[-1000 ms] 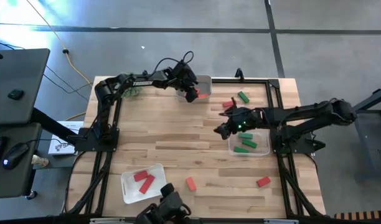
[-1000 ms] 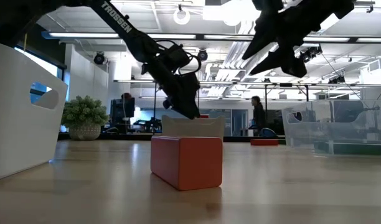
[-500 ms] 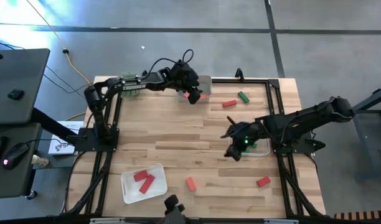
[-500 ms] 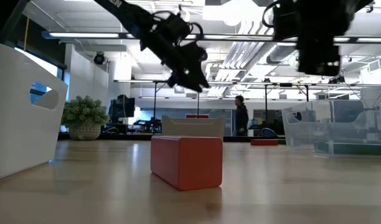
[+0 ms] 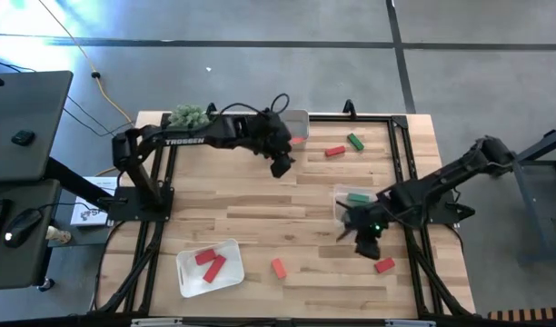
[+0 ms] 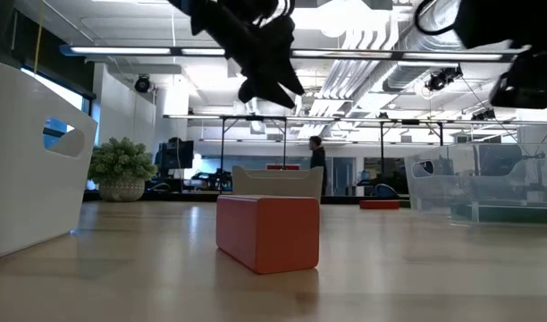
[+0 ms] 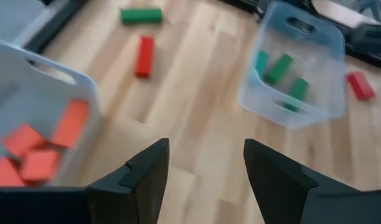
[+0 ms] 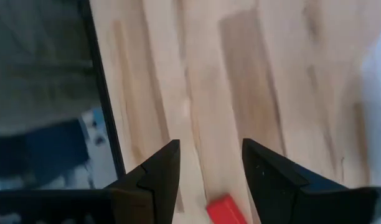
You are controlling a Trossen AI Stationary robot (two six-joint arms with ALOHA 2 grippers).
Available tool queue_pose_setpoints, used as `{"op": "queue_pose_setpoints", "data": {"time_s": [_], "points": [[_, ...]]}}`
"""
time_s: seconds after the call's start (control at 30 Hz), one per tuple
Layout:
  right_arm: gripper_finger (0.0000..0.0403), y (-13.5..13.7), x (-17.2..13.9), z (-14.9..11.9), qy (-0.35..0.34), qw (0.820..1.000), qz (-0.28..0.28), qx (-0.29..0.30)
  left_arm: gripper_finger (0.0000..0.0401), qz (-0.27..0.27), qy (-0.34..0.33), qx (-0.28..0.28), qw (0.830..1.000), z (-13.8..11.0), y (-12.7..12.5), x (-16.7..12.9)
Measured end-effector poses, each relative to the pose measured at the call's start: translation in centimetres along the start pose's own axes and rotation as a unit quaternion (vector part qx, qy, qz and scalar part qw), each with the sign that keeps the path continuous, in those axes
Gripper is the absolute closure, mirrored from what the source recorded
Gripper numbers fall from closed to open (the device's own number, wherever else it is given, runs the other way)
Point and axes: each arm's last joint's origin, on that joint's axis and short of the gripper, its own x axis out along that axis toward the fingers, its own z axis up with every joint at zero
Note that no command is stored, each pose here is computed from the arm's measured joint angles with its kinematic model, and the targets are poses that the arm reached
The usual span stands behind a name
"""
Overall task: Sort & place blocks by color
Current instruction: Put the red wooden block into the white bin
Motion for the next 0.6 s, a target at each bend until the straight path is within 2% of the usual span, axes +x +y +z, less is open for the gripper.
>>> {"op": "queue_pose_setpoints", "data": {"time_s": [0.3,0.6], "points": [[0.0241,2.2,0.9,-2.9,0.051,0.994,0.0,-0.097,0.0206,-0.028,0.061,-0.016,0.998,-1.7,-4.1,-0.1],[0.0218,3.2,1.8,-5.7,0.087,0.983,-0.051,-0.153,0.0206,-0.053,0.077,-0.042,0.995,-2.6,-7.4,0.0]]}}
